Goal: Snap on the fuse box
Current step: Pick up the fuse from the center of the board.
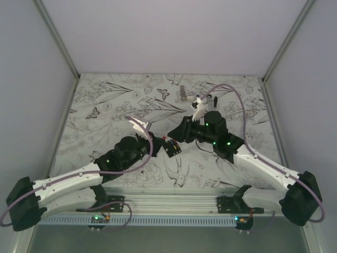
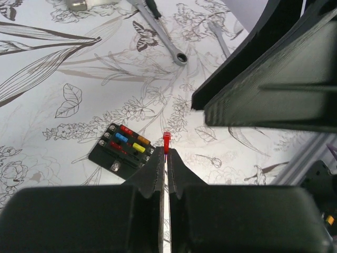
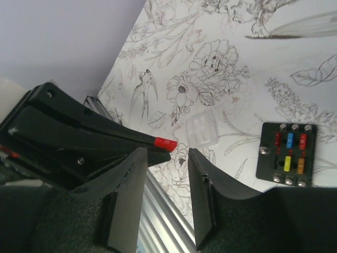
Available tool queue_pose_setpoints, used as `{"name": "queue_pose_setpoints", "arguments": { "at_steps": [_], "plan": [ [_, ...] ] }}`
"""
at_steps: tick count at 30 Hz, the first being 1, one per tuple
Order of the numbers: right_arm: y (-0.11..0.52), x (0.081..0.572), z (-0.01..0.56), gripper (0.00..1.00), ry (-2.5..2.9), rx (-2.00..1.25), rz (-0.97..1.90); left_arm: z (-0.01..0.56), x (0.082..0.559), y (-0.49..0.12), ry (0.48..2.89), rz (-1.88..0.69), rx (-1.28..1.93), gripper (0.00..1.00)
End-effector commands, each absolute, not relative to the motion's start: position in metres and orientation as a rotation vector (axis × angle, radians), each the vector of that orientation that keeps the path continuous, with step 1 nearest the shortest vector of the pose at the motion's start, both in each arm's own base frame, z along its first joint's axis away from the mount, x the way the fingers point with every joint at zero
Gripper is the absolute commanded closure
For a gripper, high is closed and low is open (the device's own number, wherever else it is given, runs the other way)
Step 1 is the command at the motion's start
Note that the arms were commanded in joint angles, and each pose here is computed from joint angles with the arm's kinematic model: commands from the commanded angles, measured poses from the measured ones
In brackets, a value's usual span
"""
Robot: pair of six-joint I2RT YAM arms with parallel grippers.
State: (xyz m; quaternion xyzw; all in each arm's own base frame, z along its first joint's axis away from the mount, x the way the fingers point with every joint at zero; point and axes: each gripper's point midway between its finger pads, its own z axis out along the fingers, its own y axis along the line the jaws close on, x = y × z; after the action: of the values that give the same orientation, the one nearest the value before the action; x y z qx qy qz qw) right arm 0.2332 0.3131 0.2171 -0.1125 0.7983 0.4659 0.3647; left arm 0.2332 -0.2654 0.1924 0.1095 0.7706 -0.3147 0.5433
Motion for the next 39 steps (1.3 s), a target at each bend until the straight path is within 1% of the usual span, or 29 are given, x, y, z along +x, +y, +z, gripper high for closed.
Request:
{"name": "queue_pose_setpoints", "arguments": {
  "at_steps": [1, 4, 7, 11, 15, 26, 39],
  "plan": [
    [0.296, 0.233, 0.251, 0.56, 1.913, -0.511, 1.074, 0.206, 0.217, -0.265, 1.751, -0.847, 0.373, 1.00],
    [0.291, 0.215, 0.263, 0.58, 1.793, -0.742, 1.059, 0.216, 0.203, -0.266, 1.723, -0.928, 0.448, 1.00],
    [0.289, 0.188, 0.279, 0.60, 1.629, -0.960, 1.091, 0.229, 0.185, -0.271, 1.687, -1.019, 0.546, 1.00],
    [0.282, 0.159, 0.297, 0.60, 1.454, -1.119, 1.104, 0.249, 0.159, -0.282, 1.630, -1.149, 0.695, 1.00],
    [0.281, 0.143, 0.299, 0.59, 1.392, -1.215, 1.140, 0.265, 0.142, -0.289, 1.576, -1.232, 0.789, 1.00],
    [0.293, 0.132, 0.293, 0.60, 1.367, -1.322, 1.241, 0.283, 0.129, -0.298, 1.516, -1.287, 0.883, 1.00],
    [0.297, 0.125, 0.291, 0.71, 1.362, -1.361, 1.278, 0.285, 0.127, -0.302, 1.505, -1.290, 0.908, 1.00]
  ]
}}
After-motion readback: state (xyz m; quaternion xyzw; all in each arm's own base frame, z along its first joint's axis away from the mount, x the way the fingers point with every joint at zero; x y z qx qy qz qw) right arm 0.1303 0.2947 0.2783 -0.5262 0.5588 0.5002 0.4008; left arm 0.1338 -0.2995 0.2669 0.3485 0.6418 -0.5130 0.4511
